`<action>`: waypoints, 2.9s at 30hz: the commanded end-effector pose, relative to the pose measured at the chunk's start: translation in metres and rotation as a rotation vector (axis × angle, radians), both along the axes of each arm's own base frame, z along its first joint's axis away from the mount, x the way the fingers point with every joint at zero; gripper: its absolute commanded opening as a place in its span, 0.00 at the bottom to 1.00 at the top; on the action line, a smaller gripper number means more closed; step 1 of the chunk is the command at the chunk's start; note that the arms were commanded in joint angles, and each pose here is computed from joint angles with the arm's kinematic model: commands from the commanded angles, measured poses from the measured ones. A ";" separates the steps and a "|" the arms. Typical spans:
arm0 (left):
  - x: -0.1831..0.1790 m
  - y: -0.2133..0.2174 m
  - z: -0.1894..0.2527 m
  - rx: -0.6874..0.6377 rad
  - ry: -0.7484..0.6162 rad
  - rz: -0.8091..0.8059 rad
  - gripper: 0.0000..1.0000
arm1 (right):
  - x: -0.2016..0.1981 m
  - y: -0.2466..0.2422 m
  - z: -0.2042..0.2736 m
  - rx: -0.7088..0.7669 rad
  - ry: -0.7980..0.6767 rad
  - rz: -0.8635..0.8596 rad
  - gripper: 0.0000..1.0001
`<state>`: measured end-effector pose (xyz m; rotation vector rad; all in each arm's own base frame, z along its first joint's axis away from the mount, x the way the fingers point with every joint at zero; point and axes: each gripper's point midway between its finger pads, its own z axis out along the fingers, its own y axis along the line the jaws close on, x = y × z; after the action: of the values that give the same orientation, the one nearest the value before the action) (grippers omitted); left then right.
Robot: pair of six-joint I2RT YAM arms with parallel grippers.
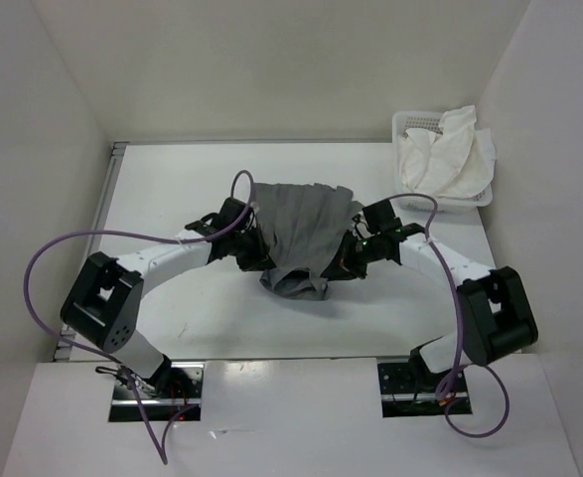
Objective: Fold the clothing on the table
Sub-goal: Fold the skirt
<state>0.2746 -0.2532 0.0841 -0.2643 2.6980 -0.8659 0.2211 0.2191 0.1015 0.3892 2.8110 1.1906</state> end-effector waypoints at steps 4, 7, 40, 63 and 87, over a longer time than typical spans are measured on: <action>0.013 0.003 0.027 0.002 -0.082 -0.021 0.00 | 0.010 0.002 0.011 0.020 -0.050 0.048 0.01; -0.016 0.003 0.032 -0.018 -0.068 -0.052 0.00 | -0.024 0.001 0.006 0.031 0.005 0.077 0.01; 0.144 0.011 -0.023 -0.055 0.028 0.109 0.00 | 0.165 0.006 0.011 0.152 -0.121 -0.082 0.33; 0.159 0.053 -0.023 -0.075 0.009 0.190 0.00 | 0.203 -0.020 -0.049 -0.216 -0.143 -0.212 0.00; 0.123 0.067 0.024 -0.024 -0.101 0.099 0.71 | 0.163 0.053 -0.093 -0.067 -0.108 -0.187 0.00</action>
<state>0.4026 -0.1938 0.0805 -0.4345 2.6058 -0.8962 0.3787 0.2698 0.0143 0.5552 2.6756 1.0562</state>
